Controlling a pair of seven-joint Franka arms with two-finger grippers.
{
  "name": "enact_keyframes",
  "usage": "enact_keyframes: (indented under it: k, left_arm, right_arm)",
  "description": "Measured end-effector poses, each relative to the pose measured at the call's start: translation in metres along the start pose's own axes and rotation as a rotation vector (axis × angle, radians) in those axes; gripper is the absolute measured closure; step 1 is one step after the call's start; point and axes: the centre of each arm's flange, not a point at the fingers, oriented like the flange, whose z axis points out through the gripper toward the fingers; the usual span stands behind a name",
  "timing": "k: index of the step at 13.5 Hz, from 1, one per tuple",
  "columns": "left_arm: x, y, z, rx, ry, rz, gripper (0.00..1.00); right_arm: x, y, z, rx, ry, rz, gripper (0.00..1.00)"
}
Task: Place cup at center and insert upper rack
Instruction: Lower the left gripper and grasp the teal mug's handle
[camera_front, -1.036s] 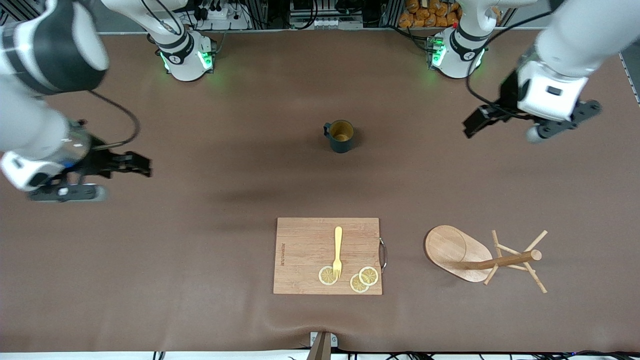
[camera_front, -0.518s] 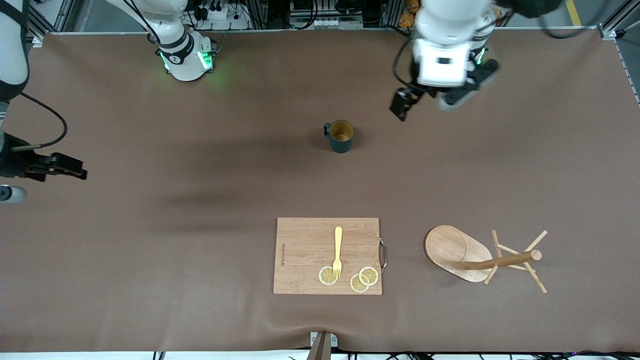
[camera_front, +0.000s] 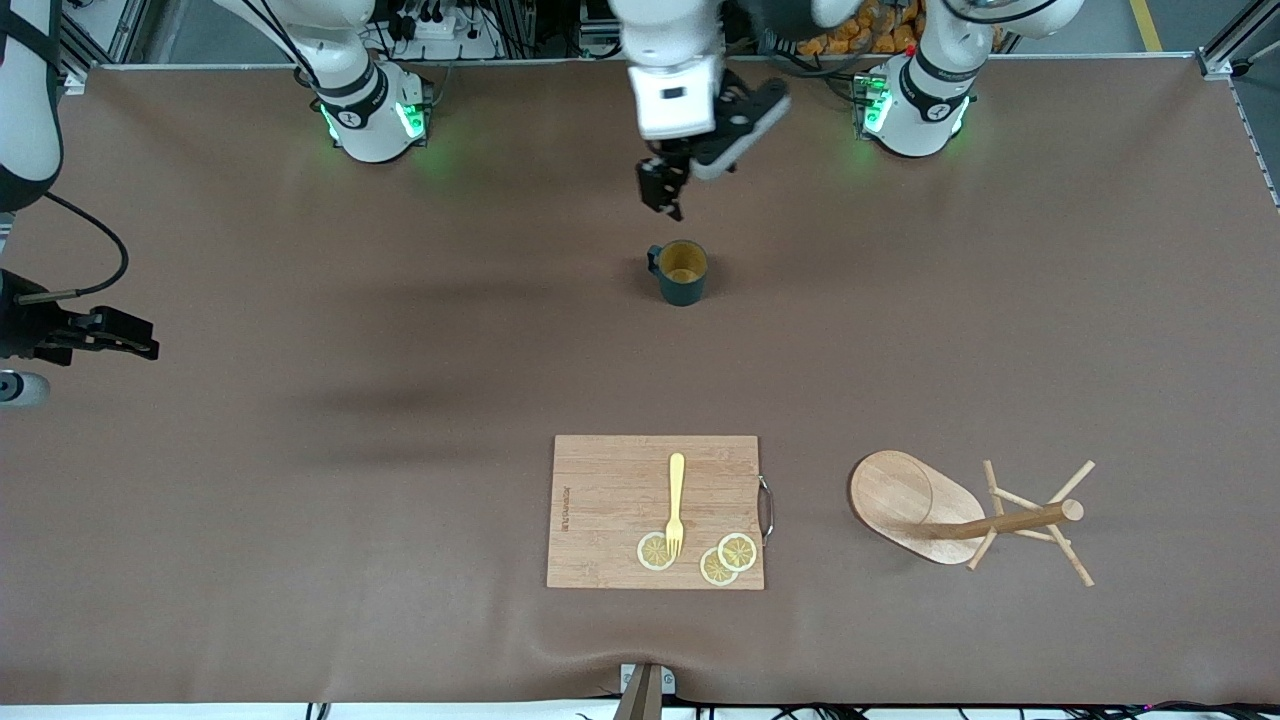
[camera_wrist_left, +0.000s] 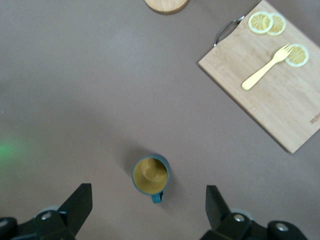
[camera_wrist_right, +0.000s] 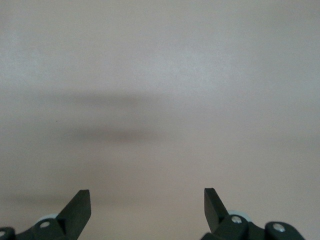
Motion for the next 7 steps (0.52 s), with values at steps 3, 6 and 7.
enact_keyframes:
  k: [3,6,7]
  left_arm:
    - [-0.068,0.020,0.042,0.058,0.102,0.008,0.00]
    - [-0.146,0.024,0.095,0.099,0.229,0.043,0.00]
    - [-0.170,0.024,0.112,0.101,0.266,0.049,0.00]
  right_arm:
    - [0.000,-0.005,0.012,0.054,-0.012,0.004,0.00]
    - [-0.001,-0.004,0.020,0.082,-0.025,0.012,0.00]
    - [-0.002,-0.003,0.020,0.083,-0.028,0.014,0.00]
